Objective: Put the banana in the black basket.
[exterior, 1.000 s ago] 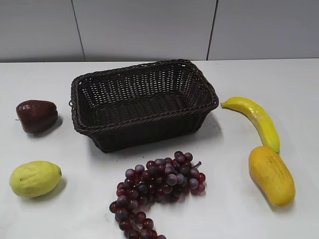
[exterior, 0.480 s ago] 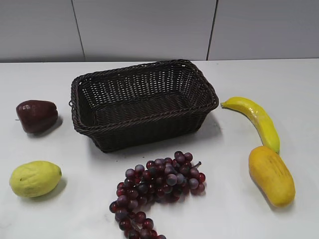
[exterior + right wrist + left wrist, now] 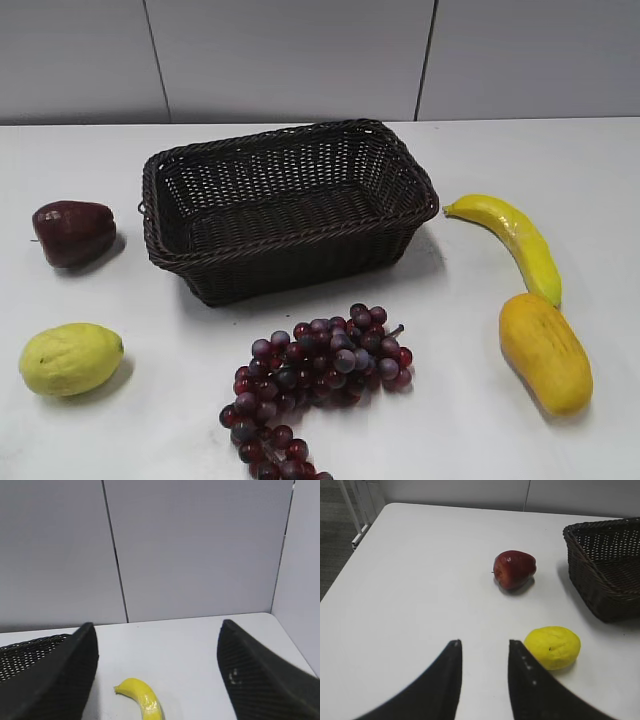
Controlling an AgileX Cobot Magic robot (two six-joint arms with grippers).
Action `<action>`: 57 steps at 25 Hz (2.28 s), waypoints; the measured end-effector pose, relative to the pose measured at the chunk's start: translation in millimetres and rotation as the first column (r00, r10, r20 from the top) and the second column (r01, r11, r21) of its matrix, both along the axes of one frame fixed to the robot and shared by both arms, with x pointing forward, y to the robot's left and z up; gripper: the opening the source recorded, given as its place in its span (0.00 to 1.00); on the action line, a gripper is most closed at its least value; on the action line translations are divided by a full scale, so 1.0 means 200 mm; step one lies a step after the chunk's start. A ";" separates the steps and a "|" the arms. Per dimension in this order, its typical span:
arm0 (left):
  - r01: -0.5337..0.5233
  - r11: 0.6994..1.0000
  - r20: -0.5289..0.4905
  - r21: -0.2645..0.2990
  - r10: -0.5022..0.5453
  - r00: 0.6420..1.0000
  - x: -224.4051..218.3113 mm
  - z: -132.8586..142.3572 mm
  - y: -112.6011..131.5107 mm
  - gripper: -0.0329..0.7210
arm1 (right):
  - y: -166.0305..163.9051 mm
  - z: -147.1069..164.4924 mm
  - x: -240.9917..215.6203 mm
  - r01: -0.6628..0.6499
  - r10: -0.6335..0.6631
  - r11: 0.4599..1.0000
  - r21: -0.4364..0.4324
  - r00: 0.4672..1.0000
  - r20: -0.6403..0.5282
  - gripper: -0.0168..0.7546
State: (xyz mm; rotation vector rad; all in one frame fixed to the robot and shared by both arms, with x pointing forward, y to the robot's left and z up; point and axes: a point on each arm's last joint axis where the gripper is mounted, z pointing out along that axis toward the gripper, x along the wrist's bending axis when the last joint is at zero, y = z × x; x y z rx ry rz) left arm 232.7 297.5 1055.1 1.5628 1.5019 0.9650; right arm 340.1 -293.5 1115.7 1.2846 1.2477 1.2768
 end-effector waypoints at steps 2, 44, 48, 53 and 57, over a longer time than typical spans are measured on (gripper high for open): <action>0.000 1.000 0.000 0.001 0.000 1.000 0.00 0.00 0.00 0.35 | 0.01 -0.02 0.12 0.001 -0.001 1.000 -0.001 1.000 -0.026 0.79; 0.001 1.000 0.000 0.001 -0.001 1.000 0.00 0.00 0.00 0.35 | 0.21 -0.99 1.41 -0.300 0.025 0.948 -0.109 0.409 -0.912 0.79; 0.001 1.000 0.000 0.001 -0.001 1.000 0.00 0.00 0.00 0.35 | 0.21 -1.05 1.43 -0.301 0.023 0.947 -0.115 0.417 -0.909 0.79; 0.001 1.000 0.000 0.002 -0.001 1.000 0.00 0.00 0.00 0.35 | 0.21 -1.11 1.45 -0.302 0.021 0.947 -0.113 0.406 -0.914 0.76; 0.001 1.000 0.000 0.001 -0.001 1.000 0.00 0.00 0.00 0.35 | 0.21 -1.15 1.45 -0.298 0.022 0.949 -0.104 0.391 -0.920 0.63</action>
